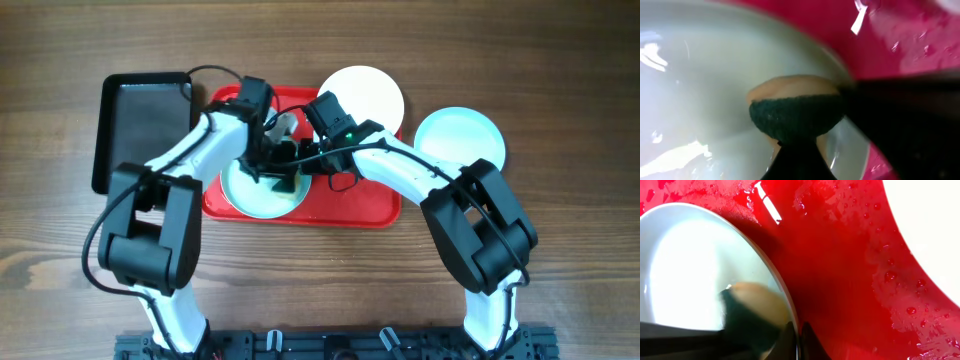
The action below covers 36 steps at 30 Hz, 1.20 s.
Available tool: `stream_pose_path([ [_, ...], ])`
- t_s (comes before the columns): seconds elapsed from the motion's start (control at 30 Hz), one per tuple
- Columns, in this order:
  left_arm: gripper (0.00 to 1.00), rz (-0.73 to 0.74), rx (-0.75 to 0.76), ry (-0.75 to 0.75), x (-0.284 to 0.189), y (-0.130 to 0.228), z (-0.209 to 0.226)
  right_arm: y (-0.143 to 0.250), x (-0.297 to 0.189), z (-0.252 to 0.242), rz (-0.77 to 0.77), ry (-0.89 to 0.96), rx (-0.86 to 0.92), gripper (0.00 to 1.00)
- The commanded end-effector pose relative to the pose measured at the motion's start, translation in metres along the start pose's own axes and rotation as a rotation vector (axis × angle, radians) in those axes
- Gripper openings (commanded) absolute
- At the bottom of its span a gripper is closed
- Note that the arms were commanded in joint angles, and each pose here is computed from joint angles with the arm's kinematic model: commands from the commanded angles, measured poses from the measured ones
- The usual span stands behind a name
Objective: Clean dirty plates on tray and stack at the side
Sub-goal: 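Keep scrubbing the light-blue plate with the sponge while right gripper holds rim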
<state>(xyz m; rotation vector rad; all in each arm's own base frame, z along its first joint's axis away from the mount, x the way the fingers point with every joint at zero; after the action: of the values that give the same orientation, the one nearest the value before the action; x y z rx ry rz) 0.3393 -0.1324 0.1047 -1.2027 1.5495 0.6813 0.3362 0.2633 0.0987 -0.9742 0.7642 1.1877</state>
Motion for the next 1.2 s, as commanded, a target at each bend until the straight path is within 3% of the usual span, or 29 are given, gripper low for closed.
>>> stream_pose_path([
  [0.0, 0.04, -0.016, -0.059, -0.119, 0.019, -0.004, 0.005, 0.002, 0.006, 0.001, 0.011, 0.002, -0.004, 0.04],
  [0.17, 0.04, -0.108, -0.17, -0.344, 0.013, -0.013, 0.026, 0.002, 0.006, 0.001, 0.012, 0.003, -0.004, 0.04],
  [0.37, 0.04, -0.174, -0.419, -0.644, -0.005, -0.007, 0.066, 0.002, 0.006, 0.001, 0.012, 0.003, -0.003, 0.04],
  [0.53, 0.04, -0.093, -0.574, -0.697, -0.021, 0.012, 0.088, 0.002, 0.006, 0.001, 0.011, 0.002, -0.004, 0.04],
  [0.7, 0.04, 0.127, -0.615, -0.545, -0.019, 0.037, 0.075, 0.002, 0.006, 0.002, 0.008, 0.0, -0.004, 0.04],
  [0.87, 0.04, 0.284, -0.408, -0.263, -0.012, 0.045, 0.045, 0.002, 0.006, 0.002, 0.008, 0.0, -0.004, 0.04],
  [1.0, 0.04, 0.286, -0.156, 0.024, -0.004, 0.04, 0.014, 0.002, 0.006, 0.002, 0.008, 0.0, -0.004, 0.04],
  [1.17, 0.04, 0.181, -0.053, 0.066, 0.006, 0.023, -0.003, 0.002, 0.006, 0.001, 0.011, 0.002, -0.004, 0.04],
])
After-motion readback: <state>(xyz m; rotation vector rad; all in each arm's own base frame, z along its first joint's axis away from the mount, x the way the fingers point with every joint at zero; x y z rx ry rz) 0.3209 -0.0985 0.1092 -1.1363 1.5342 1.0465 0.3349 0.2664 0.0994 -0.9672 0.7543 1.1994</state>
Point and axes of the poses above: each gripper's point midway between its finger pads, its own x axis out along the fingers, its own z axis along the line the jaws close on, y = z × x, the point moved 10 cm from there along -x, back along the fingers, and after that the axes turned 8 degrees about x, right-handed, at the moved point
